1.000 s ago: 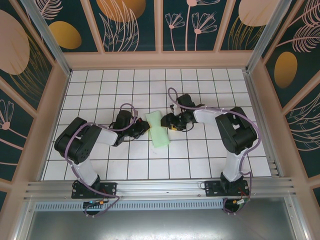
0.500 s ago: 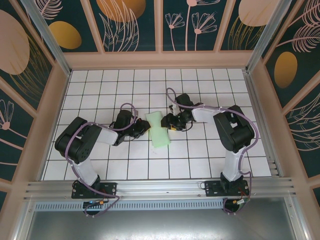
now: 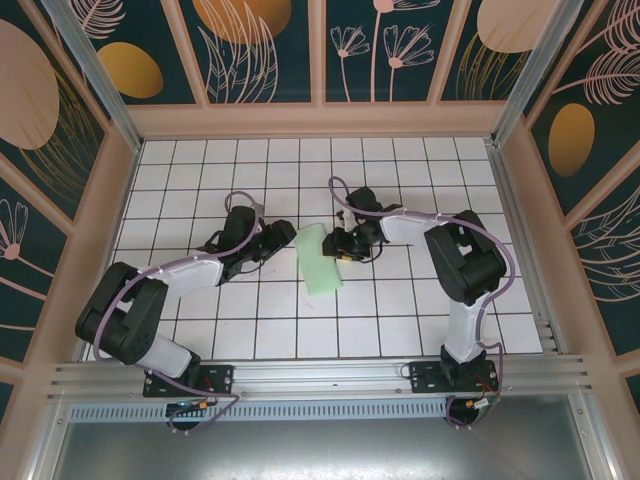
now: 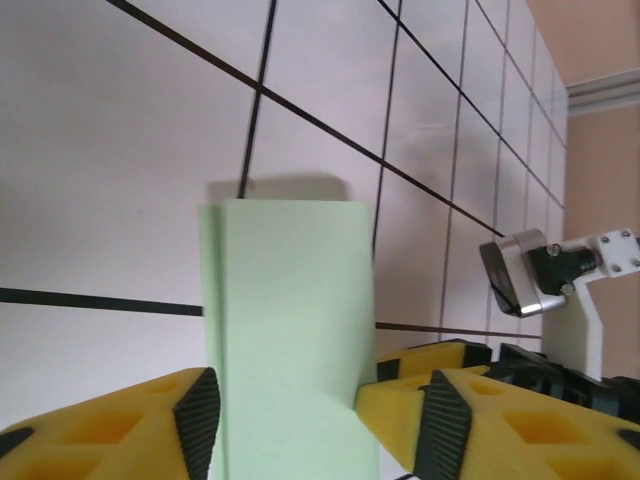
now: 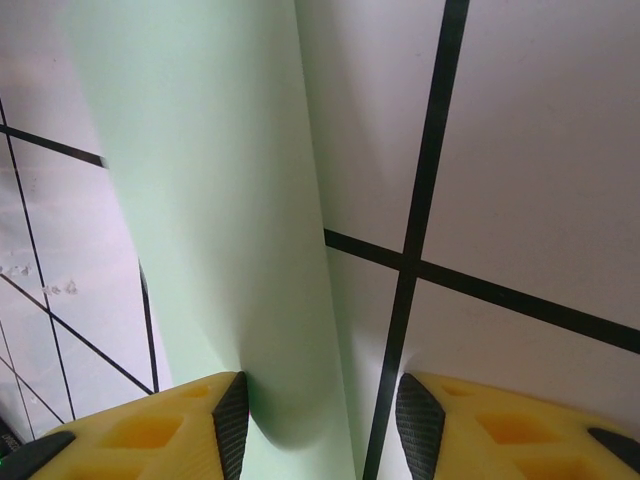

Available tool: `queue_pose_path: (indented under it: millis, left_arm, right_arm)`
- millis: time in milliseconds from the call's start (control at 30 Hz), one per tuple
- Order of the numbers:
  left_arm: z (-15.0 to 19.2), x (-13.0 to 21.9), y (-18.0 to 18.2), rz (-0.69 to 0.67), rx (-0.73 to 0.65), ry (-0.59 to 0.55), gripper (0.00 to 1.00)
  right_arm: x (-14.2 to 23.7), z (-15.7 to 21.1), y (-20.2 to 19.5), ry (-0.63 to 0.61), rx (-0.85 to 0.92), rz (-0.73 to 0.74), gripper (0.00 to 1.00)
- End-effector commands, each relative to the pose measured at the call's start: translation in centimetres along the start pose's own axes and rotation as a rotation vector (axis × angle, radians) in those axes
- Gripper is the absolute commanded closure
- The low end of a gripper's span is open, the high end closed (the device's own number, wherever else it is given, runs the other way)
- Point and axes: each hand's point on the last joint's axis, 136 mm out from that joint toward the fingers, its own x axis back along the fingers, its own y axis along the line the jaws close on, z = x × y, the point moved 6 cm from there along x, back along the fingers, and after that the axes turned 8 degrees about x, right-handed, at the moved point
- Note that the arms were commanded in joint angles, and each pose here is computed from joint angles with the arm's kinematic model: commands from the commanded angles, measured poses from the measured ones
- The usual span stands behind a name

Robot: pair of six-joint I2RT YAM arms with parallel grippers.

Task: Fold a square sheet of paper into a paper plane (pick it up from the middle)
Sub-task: First fold in half a square sheet of paper at the center of the table.

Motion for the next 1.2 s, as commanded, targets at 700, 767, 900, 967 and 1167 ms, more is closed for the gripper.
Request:
queue_pose_path:
  millis: [700, 767, 900, 967, 1167]
  left_arm:
    - [-2.3, 1.3, 1.2, -0.173, -0.063, -0.15, 0.01]
    - [-2.5, 1.4, 1.2, -0.171, -0.063, -0.164, 0.01]
    - [-2.5, 1.5, 1.0, -0.148, -0.072, -0.17, 0.02]
    - [-2.4, 1.3, 0.9, -0.132, -0.095, -0.156, 0.01]
    - [-1.8, 0.2, 0.5, -0.075, -0.117, -0.091, 0.04]
  right_arm:
    - [-5.1, 4.4, -5.7, 0.171, 0.003, 0.358, 0.51]
    - [-5.3, 4.5, -5.8, 0.174, -0.001, 0.356, 0.51]
    - [-5.4, 4.5, -5.8, 0.171, -0.001, 0.36, 0.51]
    - [-5.5, 4.6, -5.9, 0.175, 0.002, 0.357, 0.51]
    - [-5.9, 5.0, -5.9, 0.193, 0.004, 0.353, 0.49]
